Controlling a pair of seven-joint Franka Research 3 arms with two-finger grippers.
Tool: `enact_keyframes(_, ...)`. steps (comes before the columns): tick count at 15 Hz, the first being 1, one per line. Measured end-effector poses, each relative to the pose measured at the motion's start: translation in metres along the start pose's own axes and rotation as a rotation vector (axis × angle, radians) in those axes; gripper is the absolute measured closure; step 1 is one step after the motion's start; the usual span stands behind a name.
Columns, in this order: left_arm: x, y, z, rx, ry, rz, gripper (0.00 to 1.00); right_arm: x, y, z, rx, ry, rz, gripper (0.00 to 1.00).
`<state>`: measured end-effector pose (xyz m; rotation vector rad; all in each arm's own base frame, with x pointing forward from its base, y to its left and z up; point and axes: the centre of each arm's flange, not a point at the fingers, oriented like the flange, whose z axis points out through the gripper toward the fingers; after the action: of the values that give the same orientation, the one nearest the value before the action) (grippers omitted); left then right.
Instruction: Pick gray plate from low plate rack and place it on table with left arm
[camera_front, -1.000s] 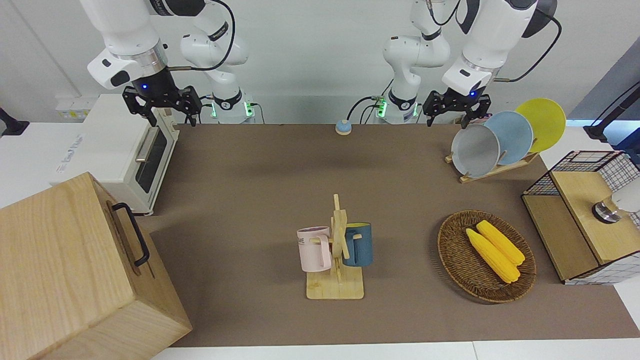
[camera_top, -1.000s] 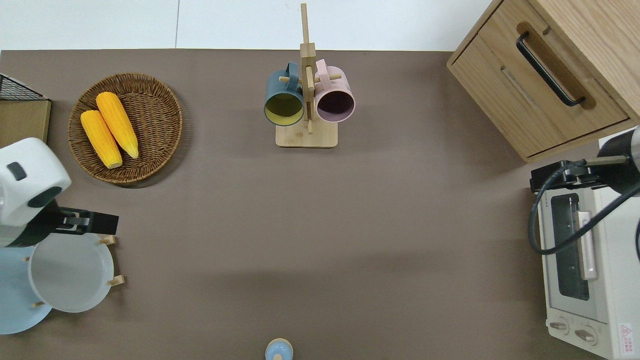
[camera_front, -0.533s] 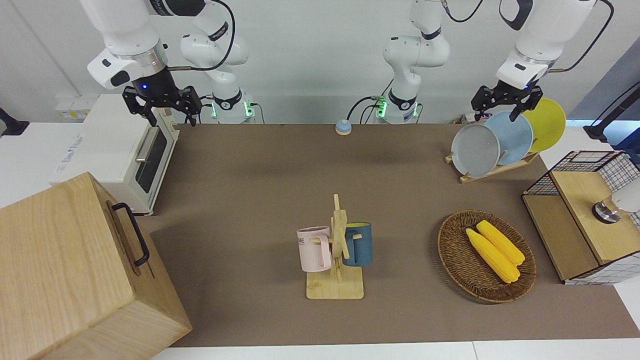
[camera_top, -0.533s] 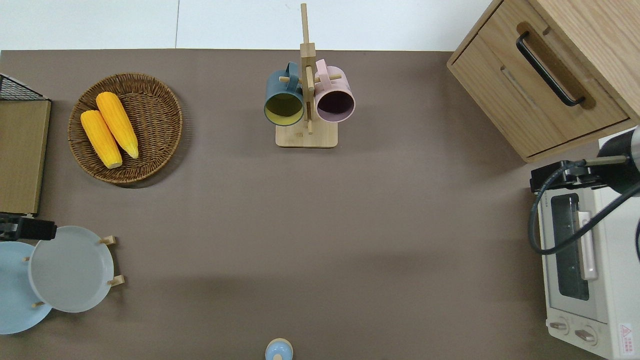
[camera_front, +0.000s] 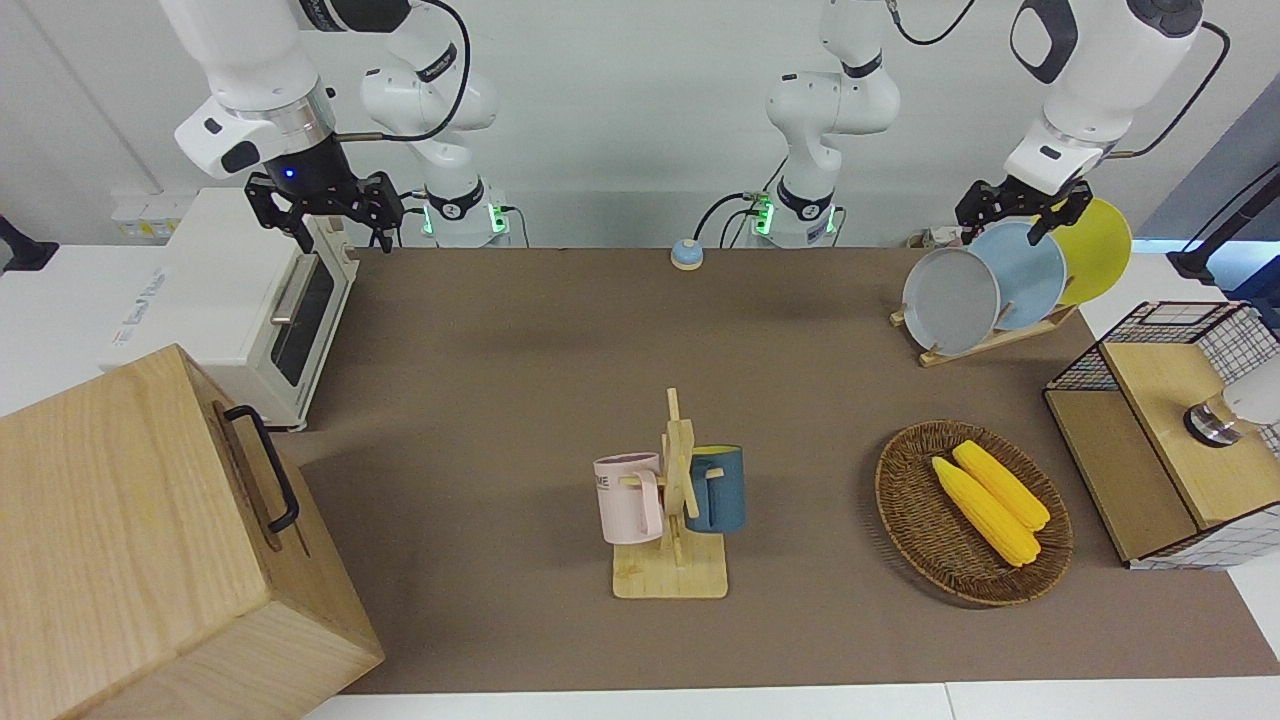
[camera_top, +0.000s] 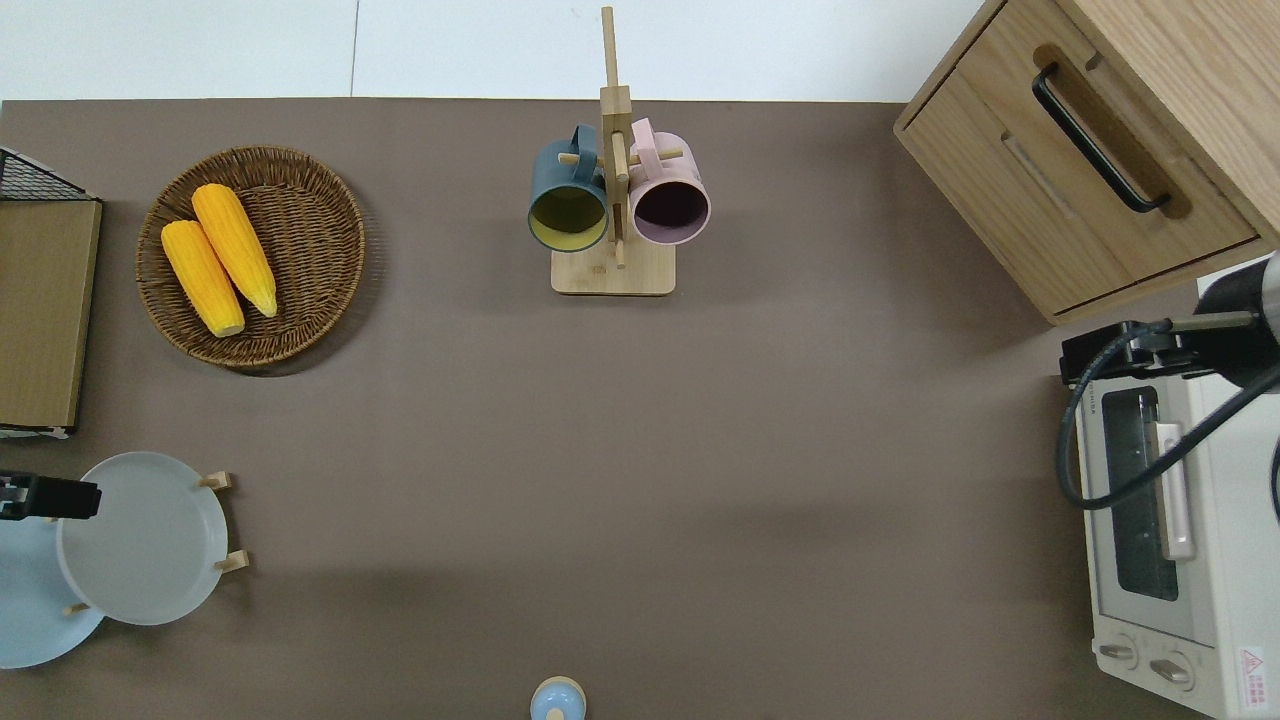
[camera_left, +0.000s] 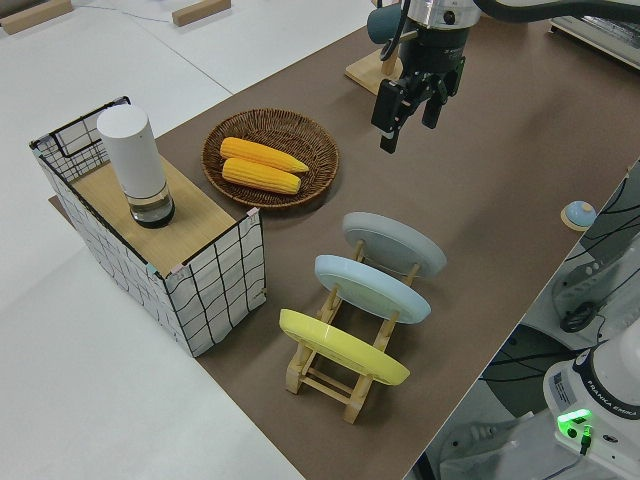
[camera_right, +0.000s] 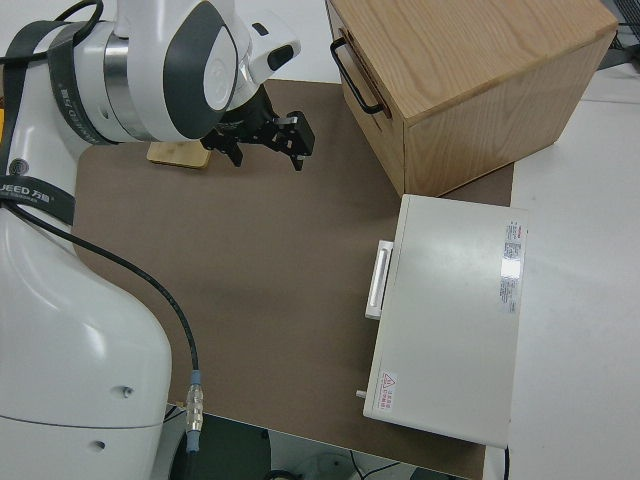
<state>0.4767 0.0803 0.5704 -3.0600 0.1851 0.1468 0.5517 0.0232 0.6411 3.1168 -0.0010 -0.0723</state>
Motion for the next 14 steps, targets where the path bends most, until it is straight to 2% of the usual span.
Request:
enact_keyframes(5,-0.02,-0.005,0.037,0.02,0.019,0.002,0.0,0.0,0.0,0.0,0.0,0.0,0.0,0.01)
enact_keyframes(10,-0.027,-0.021,0.074,0.034,0.042,-0.021,0.0,0.0,0.0,0.0,0.0,0.0,0.0,0.01)
enact_keyframes(14,-0.035,-0.038,0.105,0.034,0.065,-0.022,0.0,0.0,0.0,0.0,0.0,0.0,0.0,0.01)
